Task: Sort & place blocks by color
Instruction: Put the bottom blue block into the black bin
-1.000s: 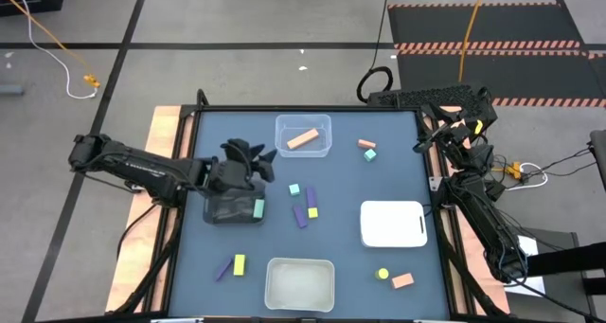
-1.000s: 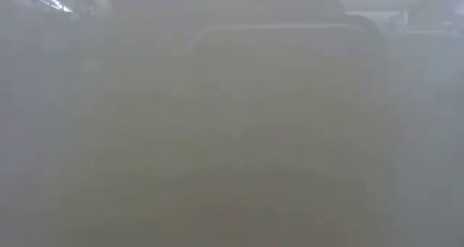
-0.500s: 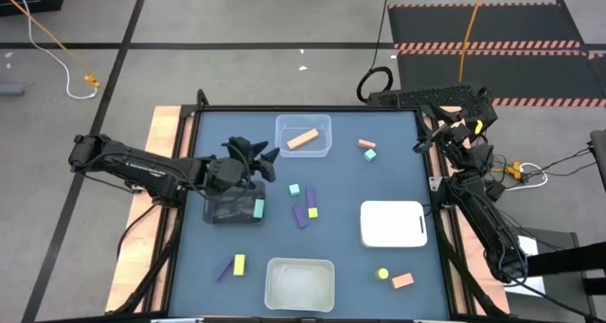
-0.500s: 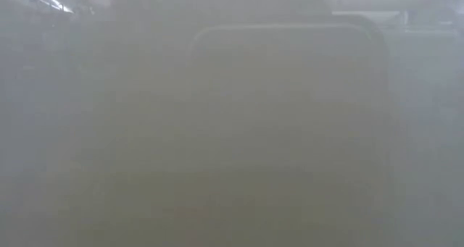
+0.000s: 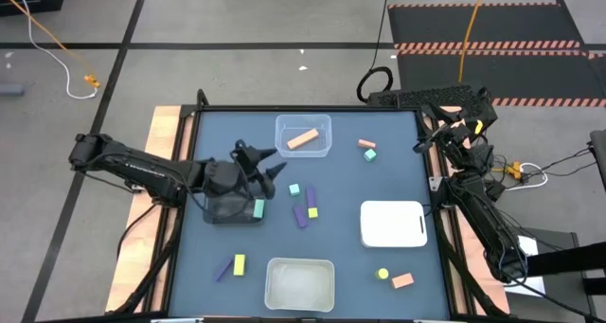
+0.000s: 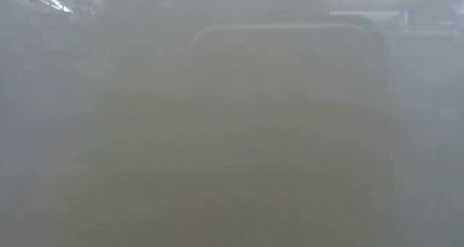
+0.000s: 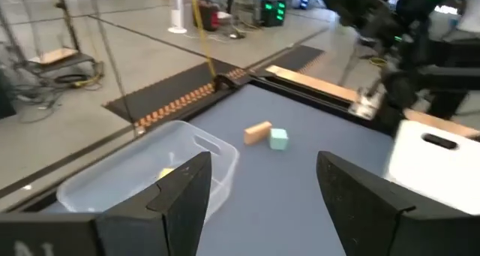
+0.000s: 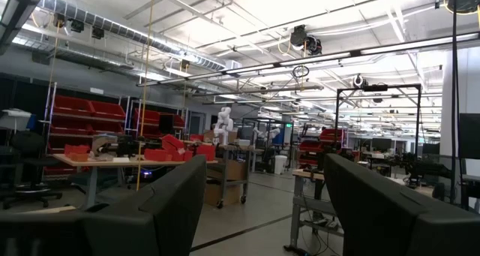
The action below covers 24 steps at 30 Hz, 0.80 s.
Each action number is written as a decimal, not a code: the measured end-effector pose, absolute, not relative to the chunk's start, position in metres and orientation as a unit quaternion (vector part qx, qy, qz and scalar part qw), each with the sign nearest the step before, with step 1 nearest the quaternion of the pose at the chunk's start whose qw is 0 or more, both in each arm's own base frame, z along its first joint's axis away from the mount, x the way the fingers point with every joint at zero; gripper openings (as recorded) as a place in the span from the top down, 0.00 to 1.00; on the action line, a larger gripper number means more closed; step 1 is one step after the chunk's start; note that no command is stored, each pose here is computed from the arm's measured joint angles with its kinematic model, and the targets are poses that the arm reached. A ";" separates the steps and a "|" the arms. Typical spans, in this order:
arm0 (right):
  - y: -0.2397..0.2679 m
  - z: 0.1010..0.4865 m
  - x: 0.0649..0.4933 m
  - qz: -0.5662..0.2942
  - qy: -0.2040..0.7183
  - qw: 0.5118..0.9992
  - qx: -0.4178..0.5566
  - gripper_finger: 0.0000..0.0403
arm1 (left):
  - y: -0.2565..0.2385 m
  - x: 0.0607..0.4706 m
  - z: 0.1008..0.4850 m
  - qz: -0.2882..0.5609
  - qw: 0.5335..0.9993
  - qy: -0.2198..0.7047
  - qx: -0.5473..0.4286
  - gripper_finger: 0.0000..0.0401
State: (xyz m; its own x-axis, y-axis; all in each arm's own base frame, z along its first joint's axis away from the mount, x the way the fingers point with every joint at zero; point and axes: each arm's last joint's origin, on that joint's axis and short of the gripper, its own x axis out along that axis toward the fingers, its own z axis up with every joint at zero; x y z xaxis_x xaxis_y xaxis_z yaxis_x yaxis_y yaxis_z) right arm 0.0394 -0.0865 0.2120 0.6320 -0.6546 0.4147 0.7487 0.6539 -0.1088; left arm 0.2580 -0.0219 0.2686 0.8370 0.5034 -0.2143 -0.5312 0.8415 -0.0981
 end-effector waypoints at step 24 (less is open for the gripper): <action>-0.086 0.212 0.039 -0.393 -0.172 0.893 -0.137 0.35 | -0.014 0.316 0.203 0.226 0.927 0.266 -0.137 0.39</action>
